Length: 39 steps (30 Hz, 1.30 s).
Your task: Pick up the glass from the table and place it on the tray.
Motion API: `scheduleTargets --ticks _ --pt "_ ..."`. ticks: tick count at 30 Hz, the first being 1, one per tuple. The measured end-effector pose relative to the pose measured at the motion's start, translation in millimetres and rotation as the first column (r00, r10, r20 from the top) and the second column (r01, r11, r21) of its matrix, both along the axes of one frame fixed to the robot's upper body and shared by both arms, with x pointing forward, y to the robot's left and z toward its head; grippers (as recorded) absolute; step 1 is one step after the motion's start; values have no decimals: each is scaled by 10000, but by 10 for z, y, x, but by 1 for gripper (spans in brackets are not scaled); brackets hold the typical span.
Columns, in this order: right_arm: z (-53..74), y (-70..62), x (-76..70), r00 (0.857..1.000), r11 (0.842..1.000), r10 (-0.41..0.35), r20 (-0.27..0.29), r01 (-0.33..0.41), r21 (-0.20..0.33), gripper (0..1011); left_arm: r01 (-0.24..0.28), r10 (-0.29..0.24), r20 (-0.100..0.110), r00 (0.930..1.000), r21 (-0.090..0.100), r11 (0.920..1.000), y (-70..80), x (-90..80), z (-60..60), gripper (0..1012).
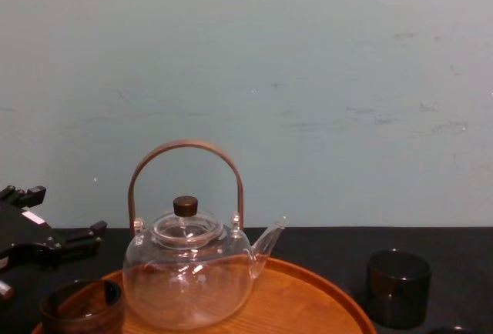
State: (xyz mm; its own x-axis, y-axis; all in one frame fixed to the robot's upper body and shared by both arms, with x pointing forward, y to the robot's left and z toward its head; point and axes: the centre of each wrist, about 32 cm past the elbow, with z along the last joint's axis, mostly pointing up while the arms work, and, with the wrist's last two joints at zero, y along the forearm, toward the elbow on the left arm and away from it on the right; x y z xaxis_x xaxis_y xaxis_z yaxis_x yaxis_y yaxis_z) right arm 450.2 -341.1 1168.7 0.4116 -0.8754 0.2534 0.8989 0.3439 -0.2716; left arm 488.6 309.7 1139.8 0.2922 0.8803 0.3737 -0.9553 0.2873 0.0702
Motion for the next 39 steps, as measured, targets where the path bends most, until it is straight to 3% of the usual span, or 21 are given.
scheduleTargets --ticks 17,29,39 --pt "68 -142 -253 9925 9960 737 -976 -782 -426 1002 1 -1 0 10000 0 10000 0 0 0 1001" --pt "106 -66 -336 9716 9784 1940 -1358 -2017 -456 1002 0 0 0 10000 1 10000 0 0 0 1001" --pt "100 27 -354 9545 9645 2544 -1555 -2621 -311 1002 0 0 0 10000 0 10000 0 0 0 1001"
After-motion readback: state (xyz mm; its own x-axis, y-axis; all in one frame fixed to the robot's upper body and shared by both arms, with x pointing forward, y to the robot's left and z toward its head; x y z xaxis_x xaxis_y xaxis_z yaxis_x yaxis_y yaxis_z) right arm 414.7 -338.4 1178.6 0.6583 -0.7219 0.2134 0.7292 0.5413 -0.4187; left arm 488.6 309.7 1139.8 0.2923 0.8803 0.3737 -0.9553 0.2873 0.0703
